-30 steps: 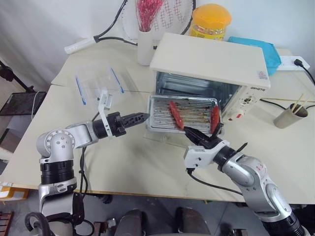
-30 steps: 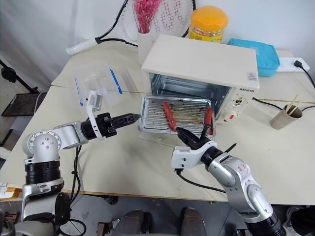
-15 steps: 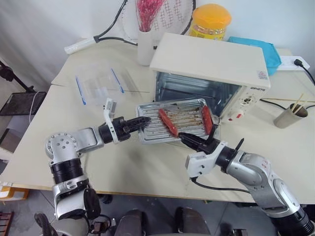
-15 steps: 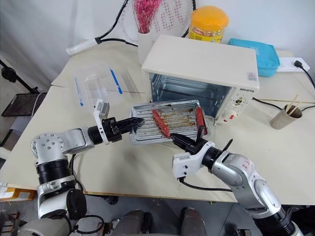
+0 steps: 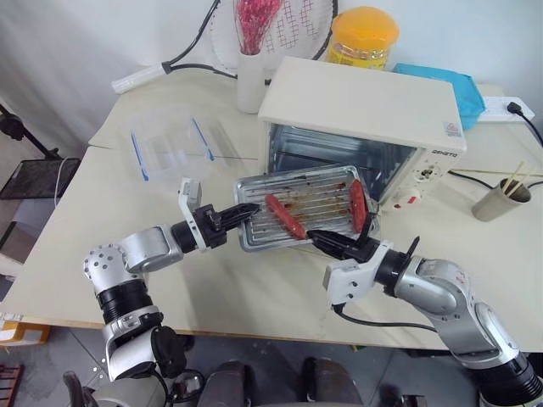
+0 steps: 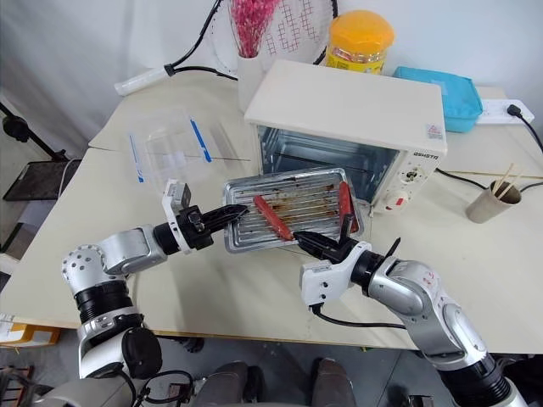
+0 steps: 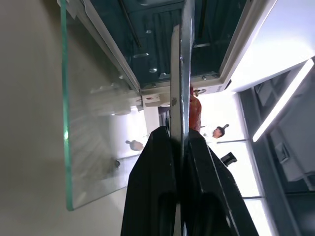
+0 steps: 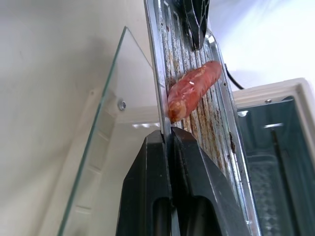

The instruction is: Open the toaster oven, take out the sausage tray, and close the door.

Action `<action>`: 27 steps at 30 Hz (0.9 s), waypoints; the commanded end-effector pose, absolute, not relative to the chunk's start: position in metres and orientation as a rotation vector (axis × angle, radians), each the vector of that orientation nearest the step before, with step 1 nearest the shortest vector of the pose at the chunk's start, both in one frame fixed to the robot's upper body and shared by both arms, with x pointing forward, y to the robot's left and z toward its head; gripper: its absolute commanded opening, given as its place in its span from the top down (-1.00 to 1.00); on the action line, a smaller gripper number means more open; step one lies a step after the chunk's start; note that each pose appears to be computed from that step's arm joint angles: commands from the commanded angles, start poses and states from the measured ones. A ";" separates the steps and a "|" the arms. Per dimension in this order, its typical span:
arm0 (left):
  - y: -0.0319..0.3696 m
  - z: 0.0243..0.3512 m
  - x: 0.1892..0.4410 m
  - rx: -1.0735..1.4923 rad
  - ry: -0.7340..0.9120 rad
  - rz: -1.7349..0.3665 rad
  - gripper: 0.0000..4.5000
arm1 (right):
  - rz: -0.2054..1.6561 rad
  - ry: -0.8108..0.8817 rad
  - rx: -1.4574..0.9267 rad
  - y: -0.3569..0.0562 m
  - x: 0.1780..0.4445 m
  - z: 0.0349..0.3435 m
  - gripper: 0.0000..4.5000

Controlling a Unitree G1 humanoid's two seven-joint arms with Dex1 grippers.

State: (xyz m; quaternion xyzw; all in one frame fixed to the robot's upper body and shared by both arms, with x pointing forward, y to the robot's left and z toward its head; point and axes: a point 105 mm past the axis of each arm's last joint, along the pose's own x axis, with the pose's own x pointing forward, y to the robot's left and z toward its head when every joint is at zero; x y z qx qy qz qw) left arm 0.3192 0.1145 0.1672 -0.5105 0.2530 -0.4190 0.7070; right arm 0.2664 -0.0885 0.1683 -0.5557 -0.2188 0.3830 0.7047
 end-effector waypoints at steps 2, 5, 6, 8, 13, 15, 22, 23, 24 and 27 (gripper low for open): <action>0.130 0.185 0.316 -1.240 0.468 -0.877 1.00 | 0.873 -0.544 -1.185 -0.089 0.258 0.181 0.23; 0.138 0.180 0.313 -1.253 0.448 -0.816 1.00 | 0.880 -0.581 -1.163 -0.092 0.254 0.185 -0.25; 0.144 0.176 0.310 -1.256 0.442 -0.800 1.00 | 0.890 -0.598 -1.152 -0.094 0.251 0.187 -0.38; 0.154 0.168 0.303 -1.258 0.434 -0.781 1.00 | 0.902 -0.621 -1.131 -0.099 0.245 0.188 -0.63; 0.184 0.152 0.283 -1.256 0.414 -0.711 1.00 | 0.865 -0.553 -1.076 -0.136 0.242 0.181 -0.63; 0.198 0.145 0.277 -1.268 0.395 -0.653 1.00 | 0.829 -0.497 -1.065 -0.157 0.244 0.176 -0.50; 0.231 0.141 0.245 -1.301 0.278 -0.614 1.00 | 0.814 -0.224 -0.874 -0.219 0.242 0.135 0.39; 0.235 0.140 0.242 -1.311 0.254 -0.592 1.00 | 0.779 -0.213 -0.845 -0.227 0.246 0.135 0.53; 0.240 0.139 0.239 -1.322 0.222 -0.561 1.00 | 0.758 -0.172 -0.773 -0.235 0.251 0.132 0.66; 0.254 0.138 0.233 -1.360 0.122 -0.472 1.00 | 0.766 -0.097 -0.633 -0.245 0.263 0.125 0.99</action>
